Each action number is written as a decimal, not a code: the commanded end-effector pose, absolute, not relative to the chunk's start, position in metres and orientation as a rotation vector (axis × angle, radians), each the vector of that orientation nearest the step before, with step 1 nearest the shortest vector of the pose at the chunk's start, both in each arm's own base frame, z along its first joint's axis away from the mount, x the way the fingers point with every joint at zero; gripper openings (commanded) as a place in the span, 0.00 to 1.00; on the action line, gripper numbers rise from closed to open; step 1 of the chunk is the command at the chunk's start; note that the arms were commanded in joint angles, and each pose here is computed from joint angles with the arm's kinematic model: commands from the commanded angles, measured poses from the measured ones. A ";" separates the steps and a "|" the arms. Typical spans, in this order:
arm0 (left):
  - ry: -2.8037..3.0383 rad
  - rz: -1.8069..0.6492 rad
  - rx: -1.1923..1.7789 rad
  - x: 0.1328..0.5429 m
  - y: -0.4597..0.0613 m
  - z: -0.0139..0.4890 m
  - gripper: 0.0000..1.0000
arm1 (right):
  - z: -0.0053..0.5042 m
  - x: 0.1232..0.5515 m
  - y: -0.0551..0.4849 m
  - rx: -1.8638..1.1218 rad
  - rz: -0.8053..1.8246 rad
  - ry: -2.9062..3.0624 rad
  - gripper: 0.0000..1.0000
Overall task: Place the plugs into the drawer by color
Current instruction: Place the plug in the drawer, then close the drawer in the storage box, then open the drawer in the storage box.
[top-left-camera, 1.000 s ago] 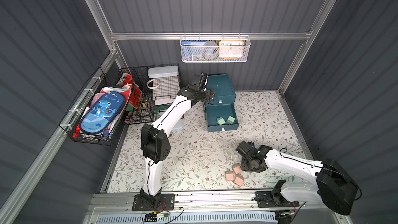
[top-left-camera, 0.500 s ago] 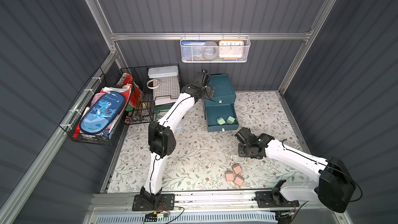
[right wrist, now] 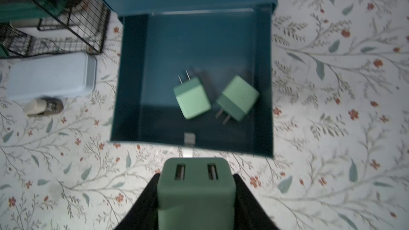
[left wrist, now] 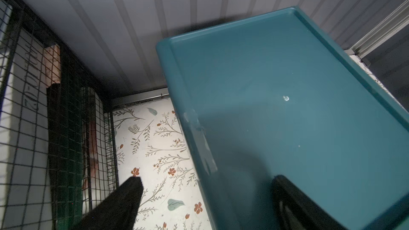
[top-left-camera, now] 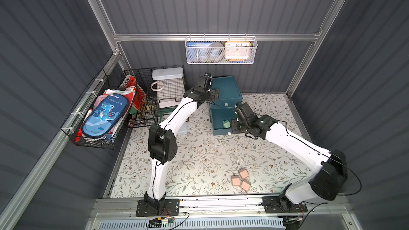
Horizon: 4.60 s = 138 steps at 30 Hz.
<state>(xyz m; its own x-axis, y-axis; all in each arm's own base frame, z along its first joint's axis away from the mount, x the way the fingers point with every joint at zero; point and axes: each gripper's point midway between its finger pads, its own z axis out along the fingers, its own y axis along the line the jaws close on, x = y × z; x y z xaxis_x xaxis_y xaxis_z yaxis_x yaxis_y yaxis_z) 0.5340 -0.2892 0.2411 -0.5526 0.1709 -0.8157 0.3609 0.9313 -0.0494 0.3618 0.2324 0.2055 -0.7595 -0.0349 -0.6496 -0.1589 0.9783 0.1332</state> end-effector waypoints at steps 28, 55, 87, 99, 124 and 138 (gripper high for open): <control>2.407 -0.204 0.464 0.502 -0.275 0.167 0.96 | 0.160 0.420 0.313 -0.309 0.335 2.392 0.60; 2.401 -0.226 0.479 0.504 -0.280 0.165 0.96 | 0.115 0.354 0.259 0.055 0.662 2.150 0.00; 2.381 -0.241 0.494 0.501 -0.283 0.177 0.96 | 0.156 0.449 0.258 0.295 0.839 1.866 0.00; 2.414 -0.252 0.522 0.494 -0.283 0.161 0.96 | 0.153 0.506 0.259 0.524 1.059 1.734 0.02; 2.423 -0.299 0.524 0.490 -0.287 0.161 0.96 | 0.083 0.479 0.217 0.796 1.369 1.724 0.28; 2.445 -0.270 0.520 0.493 -0.285 0.153 0.97 | 0.058 0.506 0.229 0.844 1.408 1.777 0.39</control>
<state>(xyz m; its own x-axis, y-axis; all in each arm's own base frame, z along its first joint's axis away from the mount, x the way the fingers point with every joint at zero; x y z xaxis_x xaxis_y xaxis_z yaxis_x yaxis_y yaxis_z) 0.5263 -0.2940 0.2398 -0.5574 0.1537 -0.8159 0.4038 0.9089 -0.1046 0.5061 0.2259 0.0705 -0.5220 0.8395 -0.1509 0.0382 0.1998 0.9791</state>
